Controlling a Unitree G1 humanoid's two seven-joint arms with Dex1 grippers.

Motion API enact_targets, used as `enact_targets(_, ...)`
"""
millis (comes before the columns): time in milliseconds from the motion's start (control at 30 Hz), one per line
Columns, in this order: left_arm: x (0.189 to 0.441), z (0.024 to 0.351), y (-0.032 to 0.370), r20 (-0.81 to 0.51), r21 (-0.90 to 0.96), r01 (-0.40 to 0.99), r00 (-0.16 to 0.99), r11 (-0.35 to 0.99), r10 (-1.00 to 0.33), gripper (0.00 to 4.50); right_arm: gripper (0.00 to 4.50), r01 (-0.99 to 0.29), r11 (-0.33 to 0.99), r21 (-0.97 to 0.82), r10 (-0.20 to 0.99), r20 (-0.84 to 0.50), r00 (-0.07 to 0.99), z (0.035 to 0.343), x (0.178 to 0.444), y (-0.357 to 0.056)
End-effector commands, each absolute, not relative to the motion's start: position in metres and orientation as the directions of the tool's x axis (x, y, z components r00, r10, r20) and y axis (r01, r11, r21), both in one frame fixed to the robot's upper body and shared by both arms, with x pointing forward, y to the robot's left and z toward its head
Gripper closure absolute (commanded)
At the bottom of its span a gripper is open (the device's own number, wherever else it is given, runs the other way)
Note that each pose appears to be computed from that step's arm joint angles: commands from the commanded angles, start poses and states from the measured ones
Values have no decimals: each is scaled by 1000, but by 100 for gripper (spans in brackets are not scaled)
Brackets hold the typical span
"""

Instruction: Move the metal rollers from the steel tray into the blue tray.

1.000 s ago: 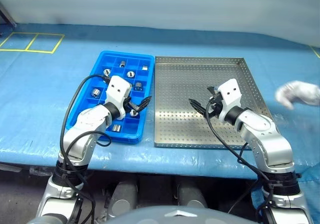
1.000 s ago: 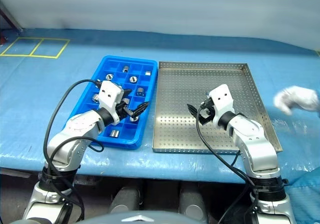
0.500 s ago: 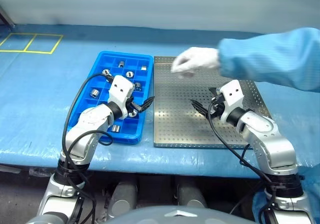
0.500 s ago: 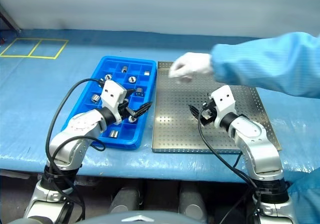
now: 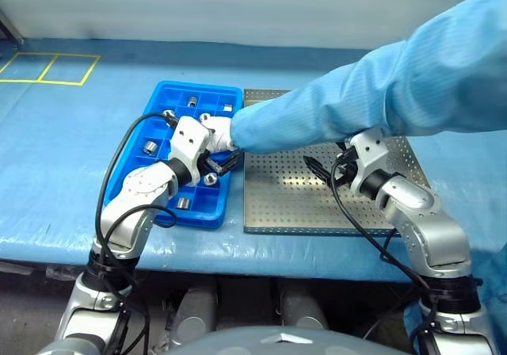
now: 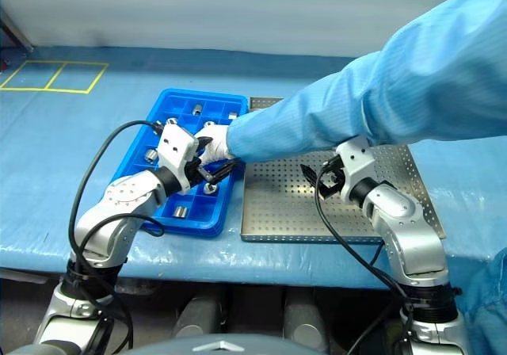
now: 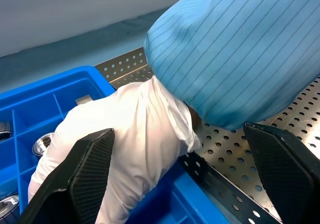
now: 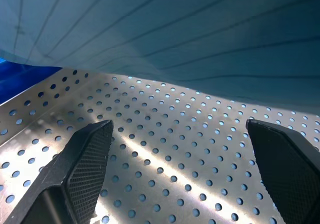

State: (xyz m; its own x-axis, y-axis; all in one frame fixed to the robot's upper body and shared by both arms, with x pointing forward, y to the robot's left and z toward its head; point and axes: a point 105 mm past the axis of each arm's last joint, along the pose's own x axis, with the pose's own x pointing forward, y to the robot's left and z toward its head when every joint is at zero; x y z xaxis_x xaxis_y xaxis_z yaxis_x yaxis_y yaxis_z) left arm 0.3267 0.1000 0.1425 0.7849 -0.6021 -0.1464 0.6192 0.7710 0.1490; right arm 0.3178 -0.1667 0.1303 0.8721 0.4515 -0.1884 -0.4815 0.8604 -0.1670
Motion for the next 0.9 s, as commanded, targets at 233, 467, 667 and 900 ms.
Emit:
enact_targets(233,327,154,98,-98,172,603,797,779,-596,1,0,-477,855,-203,455,-146,879,146,320,-166)
enact_targets(467,325,149,92,-103,153,624,782,766,-615,1,0,-453,867,-207,426,-163,890,145,314,-172)
enact_targets(667,327,145,88,-114,137,639,769,757,-629,1,0,-435,876,-209,400,-191,897,141,308,-178)
enact_targets(900,328,141,83,-125,139,650,760,747,-638,1,0,-432,879,-204,384,-236,893,131,303,-178)
